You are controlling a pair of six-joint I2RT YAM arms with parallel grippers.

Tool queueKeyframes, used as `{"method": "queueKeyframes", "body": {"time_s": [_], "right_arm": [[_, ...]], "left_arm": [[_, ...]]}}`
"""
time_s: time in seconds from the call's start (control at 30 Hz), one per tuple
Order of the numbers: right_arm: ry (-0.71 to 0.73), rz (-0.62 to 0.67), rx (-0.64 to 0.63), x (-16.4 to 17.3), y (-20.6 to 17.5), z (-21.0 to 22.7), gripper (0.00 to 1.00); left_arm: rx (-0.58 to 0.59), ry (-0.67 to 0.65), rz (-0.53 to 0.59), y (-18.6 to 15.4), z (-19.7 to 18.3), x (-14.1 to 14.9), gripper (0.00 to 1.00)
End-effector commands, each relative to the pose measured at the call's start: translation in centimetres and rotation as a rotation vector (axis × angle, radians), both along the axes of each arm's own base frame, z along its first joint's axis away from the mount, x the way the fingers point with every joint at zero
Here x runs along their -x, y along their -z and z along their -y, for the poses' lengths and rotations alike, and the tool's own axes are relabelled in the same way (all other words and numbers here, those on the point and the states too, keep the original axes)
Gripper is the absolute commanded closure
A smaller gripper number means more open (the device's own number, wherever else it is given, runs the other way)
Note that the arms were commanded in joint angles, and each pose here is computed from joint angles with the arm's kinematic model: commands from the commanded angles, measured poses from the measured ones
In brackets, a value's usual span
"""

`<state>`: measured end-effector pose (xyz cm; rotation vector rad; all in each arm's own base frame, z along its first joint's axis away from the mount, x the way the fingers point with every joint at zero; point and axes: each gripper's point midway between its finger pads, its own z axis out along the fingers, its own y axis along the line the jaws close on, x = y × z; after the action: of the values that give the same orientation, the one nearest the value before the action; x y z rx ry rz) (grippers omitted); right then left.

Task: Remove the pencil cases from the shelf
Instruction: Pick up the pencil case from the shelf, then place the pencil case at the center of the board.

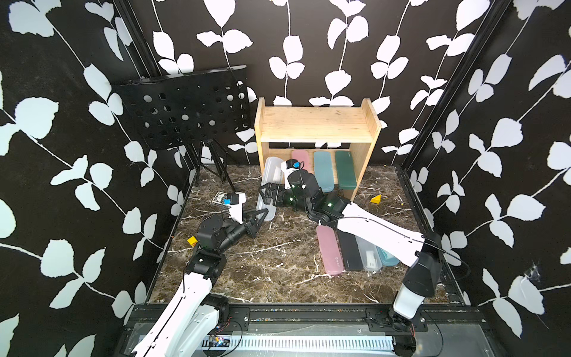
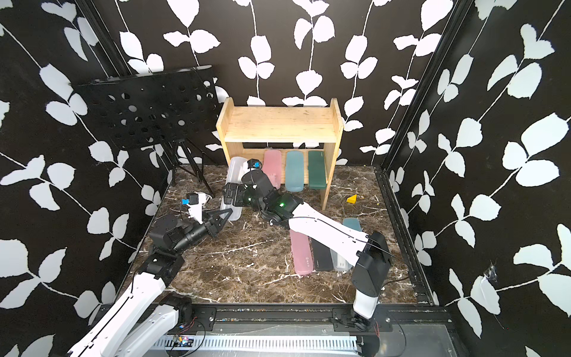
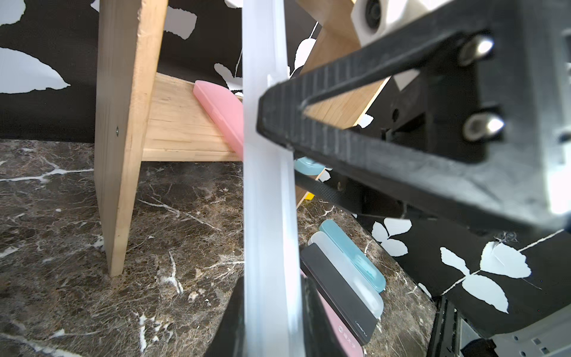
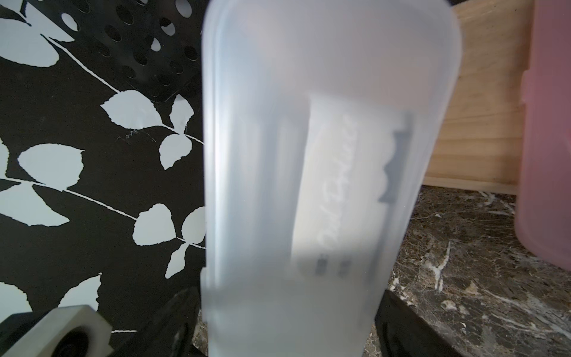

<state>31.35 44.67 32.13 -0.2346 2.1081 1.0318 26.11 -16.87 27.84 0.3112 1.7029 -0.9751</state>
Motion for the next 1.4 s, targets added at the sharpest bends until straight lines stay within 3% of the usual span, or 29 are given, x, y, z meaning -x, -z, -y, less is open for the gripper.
{"method": "queueKeyframes", "body": {"time_s": [0.0,0.13,0.47,0.5,0.53,0.57,0.63,0.8,1.0,1.17,1.37], "right_arm": [[-0.008,0.034,-0.027,-0.1,-1.8,-0.7,0.10],[-0.009,0.026,-0.017,-0.2,-1.2,-0.8,0.09],[-0.003,0.050,-0.002,0.1,-1.7,0.0,0.34],[-0.003,0.051,0.005,0.1,-1.7,0.1,0.34],[-0.006,0.055,0.014,0.3,-1.8,0.4,0.35],[-0.008,0.054,0.031,0.4,-1.6,0.7,0.37],[-0.022,0.054,0.078,1.0,-1.3,1.4,0.39],[-0.072,-0.013,0.259,3.3,2.7,4.4,0.39],[-0.139,-0.253,0.454,7.0,11.9,7.4,0.39],[-0.113,-0.438,0.565,8.9,19.5,9.2,0.38],[-0.064,-0.509,0.685,9.0,24.0,10.9,0.38]], "left_arm": [[-0.002,0.028,0.044,-0.6,0.3,0.7,1.00],[-0.001,0.025,0.049,-0.7,0.2,0.8,1.00],[-0.008,-0.008,0.043,-0.5,-0.2,0.5,0.97],[-0.009,-0.017,0.043,-0.5,-0.4,0.5,0.75],[-0.014,-0.028,0.043,-0.6,-0.5,0.4,0.42],[-0.023,-0.044,0.039,-0.6,-0.8,0.3,0.22],[-0.037,-0.077,0.038,-0.8,-1.3,0.3,0.02],[-0.049,-0.155,0.078,-2.1,-2.7,0.8,0.01],[-0.050,-0.247,0.089,-3.2,-4.3,0.7,0.01],[-0.043,-0.233,0.049,-2.7,-3.8,-0.1,0.01],[-0.034,-0.206,0.011,-1.8,-3.1,-0.8,0.01]]}}
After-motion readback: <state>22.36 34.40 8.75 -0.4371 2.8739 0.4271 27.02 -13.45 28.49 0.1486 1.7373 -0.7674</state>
